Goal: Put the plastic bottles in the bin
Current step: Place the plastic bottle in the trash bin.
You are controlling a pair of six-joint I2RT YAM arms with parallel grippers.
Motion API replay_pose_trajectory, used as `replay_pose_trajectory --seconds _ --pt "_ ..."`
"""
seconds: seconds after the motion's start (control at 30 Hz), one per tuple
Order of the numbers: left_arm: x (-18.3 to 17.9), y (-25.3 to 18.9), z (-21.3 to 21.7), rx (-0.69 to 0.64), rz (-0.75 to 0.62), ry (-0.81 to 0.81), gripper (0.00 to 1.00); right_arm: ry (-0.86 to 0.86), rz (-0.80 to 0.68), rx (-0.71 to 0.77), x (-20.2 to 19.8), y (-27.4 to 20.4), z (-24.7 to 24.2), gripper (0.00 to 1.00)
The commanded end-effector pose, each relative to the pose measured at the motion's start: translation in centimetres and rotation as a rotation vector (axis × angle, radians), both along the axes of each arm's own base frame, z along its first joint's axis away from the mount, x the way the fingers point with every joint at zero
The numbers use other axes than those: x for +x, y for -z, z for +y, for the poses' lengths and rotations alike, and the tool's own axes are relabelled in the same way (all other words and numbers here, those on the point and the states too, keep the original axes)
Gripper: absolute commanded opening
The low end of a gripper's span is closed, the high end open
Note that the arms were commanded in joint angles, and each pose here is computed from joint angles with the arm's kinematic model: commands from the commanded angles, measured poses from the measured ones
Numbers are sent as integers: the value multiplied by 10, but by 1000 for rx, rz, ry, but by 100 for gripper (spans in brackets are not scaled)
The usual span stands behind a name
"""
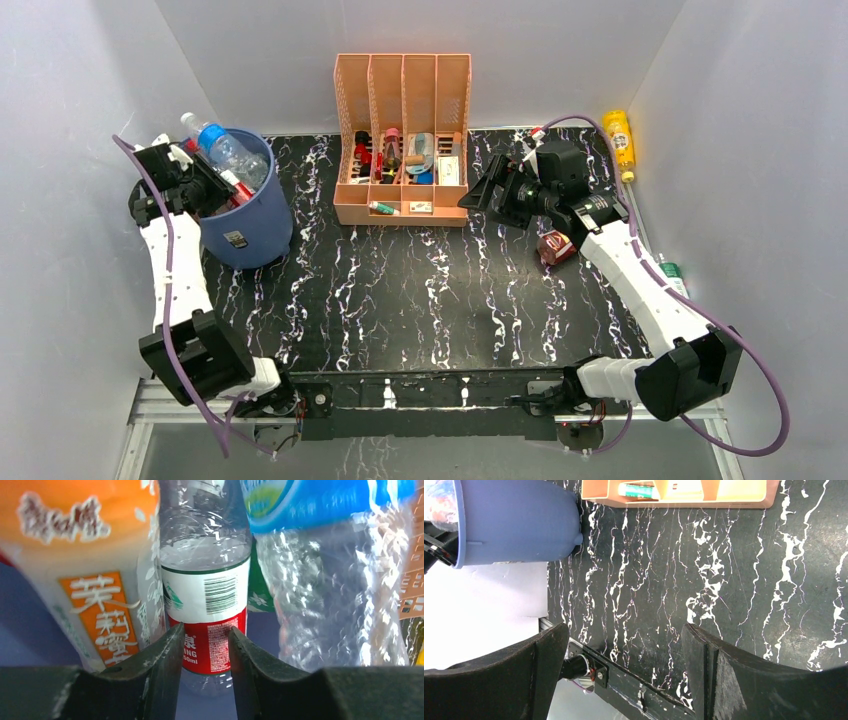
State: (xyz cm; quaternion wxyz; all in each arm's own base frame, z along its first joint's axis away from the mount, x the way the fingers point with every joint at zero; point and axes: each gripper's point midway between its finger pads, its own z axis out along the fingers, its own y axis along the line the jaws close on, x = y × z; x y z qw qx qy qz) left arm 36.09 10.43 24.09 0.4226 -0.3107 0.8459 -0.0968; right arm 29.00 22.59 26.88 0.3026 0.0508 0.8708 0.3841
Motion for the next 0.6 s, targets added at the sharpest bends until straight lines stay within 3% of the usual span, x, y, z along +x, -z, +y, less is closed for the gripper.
replay_pose_trajectory --seconds 0.0,0.23,0.43,0.57 --pt "-3 -30 -13 1 -42 39 38 -8 -69 32 4 -19 4 94" --pt "-5 -94 -28 -9 -149 94 40 -4 -77 29 7 -23 4 94" --pt "-11 -124 -31 15 -193 92 43 1 -82 19 7 -23 2 94" --pt "-12 -134 -44 -28 -234 141 52 43 -120 -36 10 -29 -10 95"
